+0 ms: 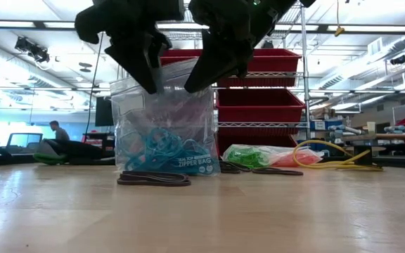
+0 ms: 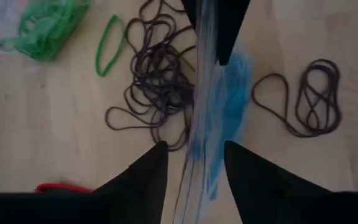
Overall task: Sort rubber bands
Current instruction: Close the transparent zip bag
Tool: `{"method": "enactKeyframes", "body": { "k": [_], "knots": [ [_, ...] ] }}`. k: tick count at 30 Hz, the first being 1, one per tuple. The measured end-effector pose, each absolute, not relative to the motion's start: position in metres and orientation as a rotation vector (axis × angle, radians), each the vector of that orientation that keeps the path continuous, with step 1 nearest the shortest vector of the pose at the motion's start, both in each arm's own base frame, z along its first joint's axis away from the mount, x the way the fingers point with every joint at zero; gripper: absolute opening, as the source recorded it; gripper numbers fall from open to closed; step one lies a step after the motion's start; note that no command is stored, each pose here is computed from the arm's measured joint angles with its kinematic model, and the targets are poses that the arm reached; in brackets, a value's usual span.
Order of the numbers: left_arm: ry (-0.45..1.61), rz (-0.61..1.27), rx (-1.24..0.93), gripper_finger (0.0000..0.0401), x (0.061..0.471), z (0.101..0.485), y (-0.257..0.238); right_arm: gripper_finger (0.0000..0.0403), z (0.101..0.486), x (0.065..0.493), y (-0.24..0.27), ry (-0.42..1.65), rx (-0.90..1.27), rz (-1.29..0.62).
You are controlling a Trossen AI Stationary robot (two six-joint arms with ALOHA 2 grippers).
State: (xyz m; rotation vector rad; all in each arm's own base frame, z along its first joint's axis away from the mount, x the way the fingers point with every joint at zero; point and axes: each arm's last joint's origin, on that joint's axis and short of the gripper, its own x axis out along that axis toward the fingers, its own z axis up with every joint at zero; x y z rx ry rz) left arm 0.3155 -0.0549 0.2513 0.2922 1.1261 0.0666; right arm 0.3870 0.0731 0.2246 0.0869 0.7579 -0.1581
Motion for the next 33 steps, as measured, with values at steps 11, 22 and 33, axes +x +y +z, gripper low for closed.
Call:
{"method": "enactKeyframes", "body": {
  "k": [11,22,33],
  "knots": [
    [1.146,0.068,0.283,0.0008,0.316,0.249,-0.046,0.0,0.224,0.387,0.073,0.76,0.086,-0.158],
    [1.237,0.194,0.324,0.0059,0.305,0.247,-0.041,0.0,0.224,0.386,0.073,0.769,0.084,-0.16],
    [1.272,0.212,0.338,0.0164,0.301,0.246,-0.04,0.0,0.223,0.386,0.073,0.774,0.083,-0.158]
  ]
}}
